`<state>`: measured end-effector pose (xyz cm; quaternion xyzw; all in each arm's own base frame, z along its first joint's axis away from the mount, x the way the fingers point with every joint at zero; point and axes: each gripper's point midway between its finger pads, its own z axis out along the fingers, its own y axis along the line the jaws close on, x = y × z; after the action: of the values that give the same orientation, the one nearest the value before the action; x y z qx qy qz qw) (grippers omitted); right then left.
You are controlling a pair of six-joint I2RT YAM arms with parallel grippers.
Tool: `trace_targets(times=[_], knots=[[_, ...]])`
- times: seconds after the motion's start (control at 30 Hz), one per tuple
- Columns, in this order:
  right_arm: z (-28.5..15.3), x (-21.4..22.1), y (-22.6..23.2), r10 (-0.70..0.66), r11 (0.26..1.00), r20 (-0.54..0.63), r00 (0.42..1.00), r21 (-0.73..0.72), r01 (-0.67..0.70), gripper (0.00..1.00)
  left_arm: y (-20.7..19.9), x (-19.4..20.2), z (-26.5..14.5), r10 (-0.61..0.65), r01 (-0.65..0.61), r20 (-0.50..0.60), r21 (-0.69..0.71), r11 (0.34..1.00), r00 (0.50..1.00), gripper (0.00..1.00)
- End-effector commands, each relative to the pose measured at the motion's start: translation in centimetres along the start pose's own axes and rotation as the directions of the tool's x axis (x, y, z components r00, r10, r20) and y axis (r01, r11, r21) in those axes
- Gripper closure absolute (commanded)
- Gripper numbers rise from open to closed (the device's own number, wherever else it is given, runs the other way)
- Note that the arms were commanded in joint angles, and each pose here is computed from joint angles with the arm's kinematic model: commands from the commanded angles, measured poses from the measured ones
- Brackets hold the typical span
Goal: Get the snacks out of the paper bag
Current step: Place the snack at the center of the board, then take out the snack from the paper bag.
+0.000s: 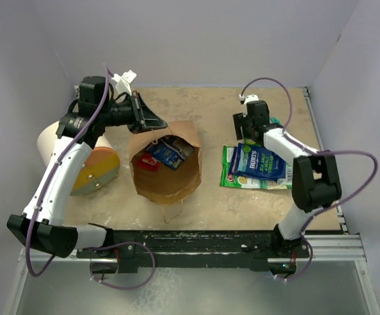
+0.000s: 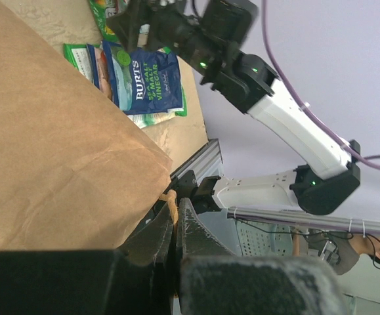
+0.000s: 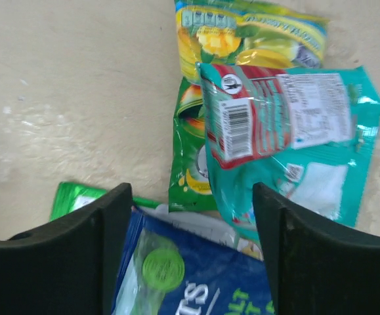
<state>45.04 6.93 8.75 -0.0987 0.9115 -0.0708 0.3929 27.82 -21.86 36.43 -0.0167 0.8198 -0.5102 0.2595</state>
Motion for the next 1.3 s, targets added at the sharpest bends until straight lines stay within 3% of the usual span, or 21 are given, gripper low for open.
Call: trace_targets(times=[0.0, 0.1, 0.2, 0.33, 0.47, 0.6, 0.8, 1.07, 1.2, 1.27], knots=[[-6.3, -6.6, -0.4, 0.103, 0.994, 0.246, 0.964, -0.071, -0.088, 0.19, -1.3, -0.3, -1.2, 0.061, -0.062, 0.032, 0.021, 0.998, 0.998, 1.0], [-9.7, -7.8, -0.3, 0.101, 0.991, 0.313, 0.944, -0.119, -0.066, 0.15, -1.1, -0.3, -0.7, 0.036, -0.037, 0.018, 0.038, 0.999, 0.999, 1.0], [-12.2, -6.3, 1.5, 0.123, 0.969, 0.318, 0.94, -0.243, -0.045, 0.13, -1.2, -0.5, -0.5, 0.039, -0.04, 0.015, 0.044, 0.998, 0.999, 1.0], [-14.5, -3.1, 6.0, 0.202, 0.881, 0.291, 0.935, -0.47, -0.044, 0.14, -1.2, -0.5, -0.5, 0.052, -0.052, 0.005, 0.037, 0.998, 0.999, 1.0], [-16.1, -1.8, 10.3, 0.327, 0.805, 0.259, 0.909, -0.58, -0.125, 0.14, -1.1, -0.5, -0.4, 0.051, -0.051, 0.005, 0.039, 0.998, 0.999, 1.0], [-17.8, -2.7, 14.9, 0.36, 0.74, 0.237, 0.902, -0.661, -0.122, 0.14, -1.2, -0.6, -0.4, 0.051, -0.051, 0.01, 0.045, 0.998, 0.999, 1.0], [-23.8, -8.5, 17.5, 0.287, 0.712, 0.438, 0.852, -0.693, 0.116, 0.13, -1.0, -0.2, -0.6, 0.045, -0.046, 0.01, 0.035, 0.998, 0.999, 1.0], [-28.7, -9.0, 16.0, 0.267, 0.733, 0.592, 0.76, -0.637, 0.238, 0.12, -1.2, -0.3, -0.8, 0.053, -0.054, 0.02, 0.035, 0.998, 0.998, 1.0], [-33.6, -9.1, 16.9, 0.218, 0.663, 0.707, 0.673, -0.613, 0.429, 0.13, -1.2, -0.4, -0.8, 0.054, -0.055, 0.021, 0.037, 0.998, 0.998, 1.0], [-36.1, -8.6, 18.2, 0.174, 0.605, 0.783, 0.598, -0.564, 0.562, 0.14, -1.3, -0.5, -0.7, 0.054, -0.055, 0.023, 0.037, 0.998, 0.998, 1.0]])
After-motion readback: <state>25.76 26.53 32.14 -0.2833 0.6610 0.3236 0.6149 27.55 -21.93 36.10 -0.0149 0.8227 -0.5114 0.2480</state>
